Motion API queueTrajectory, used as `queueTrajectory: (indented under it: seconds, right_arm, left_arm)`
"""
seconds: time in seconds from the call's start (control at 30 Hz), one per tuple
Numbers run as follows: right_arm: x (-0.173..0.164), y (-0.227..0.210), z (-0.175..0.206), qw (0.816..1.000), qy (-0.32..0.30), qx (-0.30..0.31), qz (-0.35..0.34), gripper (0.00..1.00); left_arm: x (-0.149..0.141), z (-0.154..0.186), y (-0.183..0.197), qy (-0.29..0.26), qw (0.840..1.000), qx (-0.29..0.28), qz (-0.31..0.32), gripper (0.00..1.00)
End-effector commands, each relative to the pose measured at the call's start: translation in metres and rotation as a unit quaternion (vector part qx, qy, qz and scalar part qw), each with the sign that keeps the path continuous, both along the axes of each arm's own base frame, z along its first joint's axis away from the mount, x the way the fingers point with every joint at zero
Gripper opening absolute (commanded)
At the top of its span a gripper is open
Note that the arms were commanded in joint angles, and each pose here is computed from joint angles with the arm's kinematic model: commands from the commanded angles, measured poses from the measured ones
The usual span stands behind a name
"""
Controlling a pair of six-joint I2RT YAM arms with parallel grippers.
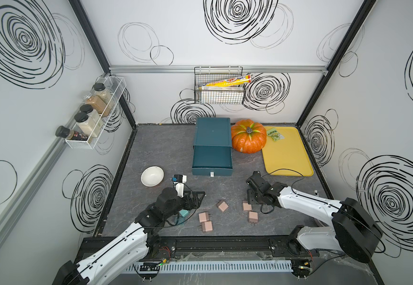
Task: Place the plugs into the drawer by color
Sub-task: Pick up the plug from the center of the board, then place the plug in the drawer.
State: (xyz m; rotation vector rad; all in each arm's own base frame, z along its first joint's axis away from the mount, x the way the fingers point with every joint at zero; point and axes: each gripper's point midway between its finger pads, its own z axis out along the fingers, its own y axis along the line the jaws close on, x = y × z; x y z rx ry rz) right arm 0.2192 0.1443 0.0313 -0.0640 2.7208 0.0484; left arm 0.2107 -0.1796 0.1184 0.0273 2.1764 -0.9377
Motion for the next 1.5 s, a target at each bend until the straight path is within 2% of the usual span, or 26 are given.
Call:
queueTrajectory:
  seconds: [0.0,0.13,0.3,0.5,0.7,0.9,1.17,1.33,1.47]
  right_arm:
    - [0.011,0.003,0.009,1.000,-0.026,-0.002,0.004,0.63]
    - [0.016,0.006,0.012,0.999,-0.040,0.000,0.005,0.66]
    - [0.022,-0.003,0.011,0.998,-0.049,-0.030,-0.007,0.60]
    - [0.024,0.005,0.033,0.996,-0.085,0.018,0.001,0.50]
    - [0.028,0.028,0.097,0.982,-0.149,0.100,0.051,0.50]
    - [0.032,0.047,0.184,0.970,-0.179,0.125,0.106,0.51]
    - [0.048,0.113,0.253,0.952,-0.141,0.166,0.216,0.49]
    - [0.054,0.153,0.252,0.944,-0.106,0.174,0.259,0.48]
    - [0.055,0.182,0.242,0.948,-0.072,0.138,0.279,0.48]
  left_arm:
    - [0.003,0.008,-0.004,-0.022,1.000,-0.010,-0.008,0.99]
    - [0.002,0.008,-0.004,-0.021,1.000,-0.012,-0.011,0.99]
    - [0.002,0.009,-0.003,-0.024,1.000,-0.012,-0.009,0.99]
    - [0.002,0.010,-0.003,-0.025,1.000,-0.013,-0.009,0.99]
    - [0.000,0.017,-0.007,-0.032,0.999,-0.031,-0.016,0.99]
    - [-0.002,0.024,-0.008,-0.044,0.998,-0.040,-0.024,0.99]
    - [0.009,0.039,-0.007,-0.044,0.999,-0.027,-0.007,0.99]
    - [0.020,0.057,-0.002,-0.059,0.998,-0.020,0.014,0.99]
    - [0.029,0.057,0.001,-0.058,0.998,-0.018,0.032,0.99]
